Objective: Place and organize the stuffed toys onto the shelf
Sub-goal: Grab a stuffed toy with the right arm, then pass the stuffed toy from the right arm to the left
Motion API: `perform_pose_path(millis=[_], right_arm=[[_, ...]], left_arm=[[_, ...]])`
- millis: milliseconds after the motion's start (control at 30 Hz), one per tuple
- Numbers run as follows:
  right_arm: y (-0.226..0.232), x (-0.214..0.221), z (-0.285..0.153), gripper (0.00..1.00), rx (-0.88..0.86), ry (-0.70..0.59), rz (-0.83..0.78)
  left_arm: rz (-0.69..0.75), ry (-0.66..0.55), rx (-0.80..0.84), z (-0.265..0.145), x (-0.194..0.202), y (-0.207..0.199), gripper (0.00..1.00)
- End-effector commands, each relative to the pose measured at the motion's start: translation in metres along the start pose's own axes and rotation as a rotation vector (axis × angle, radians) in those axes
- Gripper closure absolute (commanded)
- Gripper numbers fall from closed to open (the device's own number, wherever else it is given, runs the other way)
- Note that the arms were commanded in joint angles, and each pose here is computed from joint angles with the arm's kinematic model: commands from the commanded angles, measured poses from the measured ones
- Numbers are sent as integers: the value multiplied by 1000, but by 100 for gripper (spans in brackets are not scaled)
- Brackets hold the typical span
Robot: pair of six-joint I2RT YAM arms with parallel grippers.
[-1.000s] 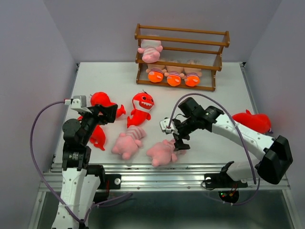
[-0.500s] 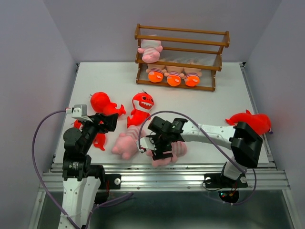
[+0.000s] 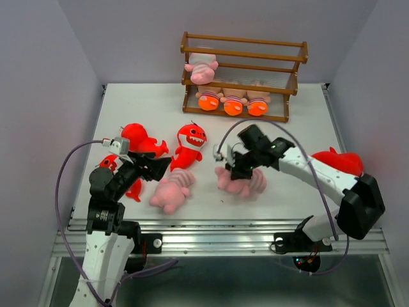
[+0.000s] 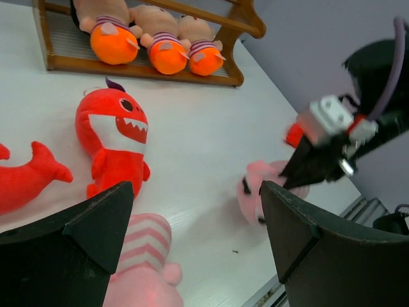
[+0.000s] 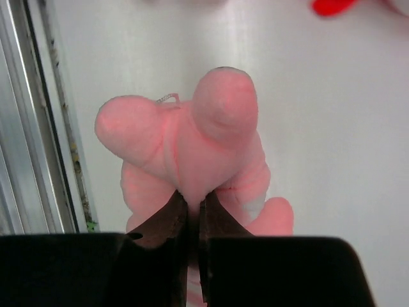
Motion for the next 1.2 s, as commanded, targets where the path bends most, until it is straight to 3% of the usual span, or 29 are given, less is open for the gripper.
perform_pose_path(millis=[0, 133, 167, 267, 400, 500, 767, 1167], right_arm=[[-40, -34, -82, 99, 70, -324, 147], [-49, -54, -145, 99, 24, -571, 243], [-58, -51, -153, 99, 59, -581, 251], [-56, -63, -191, 99, -56, -740, 318], [-44, -76, -222, 99, -254, -860, 352], [-36, -83, -235, 98, -330, -885, 363], [-14, -94, -253, 96, -306, -885, 328], [-20, -86, -245, 87, -177, -848, 385]], left_arm=[[18, -14, 139, 8, 0, -21, 9], [-9, -19, 289, 23, 9, -59, 11], [-17, -5, 310, 27, 14, -66, 11], [-21, 54, 364, 45, 37, -97, 11], [14, 100, 407, 69, 59, -132, 10], [68, 114, 455, 86, 69, -155, 10], [141, 68, 591, 123, 75, -200, 9], [21, -70, 811, 121, 52, -273, 8]])
Point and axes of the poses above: each gripper's point midway between its finger pads, its own z axis out along the fingers, its own y axis along the line the jaws close on, x = y × z, the point moved 1 cm from there along -z, back along the fingers, and after that the axes turned 1 degree about z, right-handed, at the moved point
